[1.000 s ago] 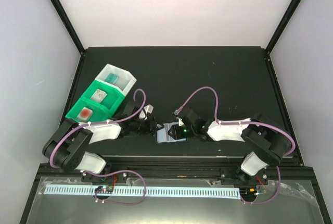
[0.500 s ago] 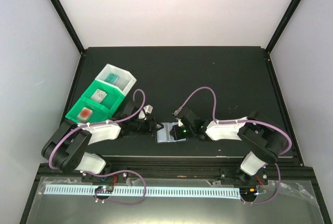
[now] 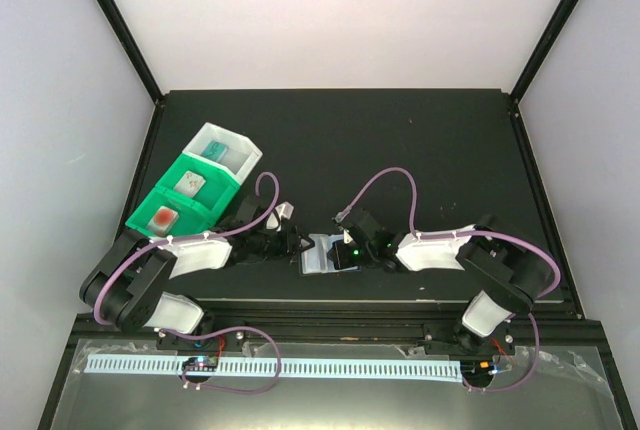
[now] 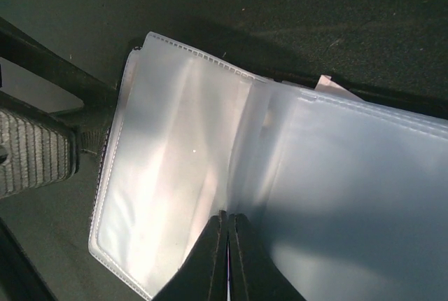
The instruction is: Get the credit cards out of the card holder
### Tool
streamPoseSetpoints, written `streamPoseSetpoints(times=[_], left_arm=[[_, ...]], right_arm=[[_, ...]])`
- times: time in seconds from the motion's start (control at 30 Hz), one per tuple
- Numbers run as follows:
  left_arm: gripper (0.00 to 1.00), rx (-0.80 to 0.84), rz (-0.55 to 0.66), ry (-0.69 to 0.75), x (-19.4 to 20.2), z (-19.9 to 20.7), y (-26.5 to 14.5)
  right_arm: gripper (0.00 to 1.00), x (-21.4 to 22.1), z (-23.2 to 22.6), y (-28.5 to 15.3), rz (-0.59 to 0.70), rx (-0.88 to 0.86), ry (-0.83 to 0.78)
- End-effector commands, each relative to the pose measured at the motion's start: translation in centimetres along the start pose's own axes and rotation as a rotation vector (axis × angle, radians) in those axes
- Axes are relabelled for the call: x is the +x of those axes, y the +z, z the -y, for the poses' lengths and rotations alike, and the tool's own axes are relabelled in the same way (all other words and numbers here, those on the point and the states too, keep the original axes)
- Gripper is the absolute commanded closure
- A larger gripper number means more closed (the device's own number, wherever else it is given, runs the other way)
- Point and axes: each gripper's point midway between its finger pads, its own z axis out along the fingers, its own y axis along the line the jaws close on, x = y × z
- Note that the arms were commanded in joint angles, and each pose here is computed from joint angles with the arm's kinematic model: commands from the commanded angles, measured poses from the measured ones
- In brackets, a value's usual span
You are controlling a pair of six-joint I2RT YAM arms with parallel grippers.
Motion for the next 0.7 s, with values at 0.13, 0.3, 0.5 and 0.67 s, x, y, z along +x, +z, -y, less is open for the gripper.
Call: streamPoseSetpoints(times=[0.13, 0.3, 0.5, 0.67], left_arm=[[0.49, 0.069, 0.016, 0.018, -0.43, 1.44, -0.38], [0.49, 0.074, 0.027, 0.021, -0.64, 1.76, -0.63], [0.48, 0.069, 0.039, 0.023, -0.85, 1.84, -0.79], [0.47, 0.031, 0.063, 0.019, -1.12, 1.33, -1.1]], right_arm=[[0.96, 1.52, 2.06, 0.51, -0.027, 0.069, 0.009], [0.96, 1.6, 2.13, 0.56, -0.027, 0.068, 0.013], [0.96, 1.63, 2.21, 0.55, -0.025, 0.07, 0.013], [0.96, 1.57, 2.21, 0.53, -0.021, 0.069, 0.014]])
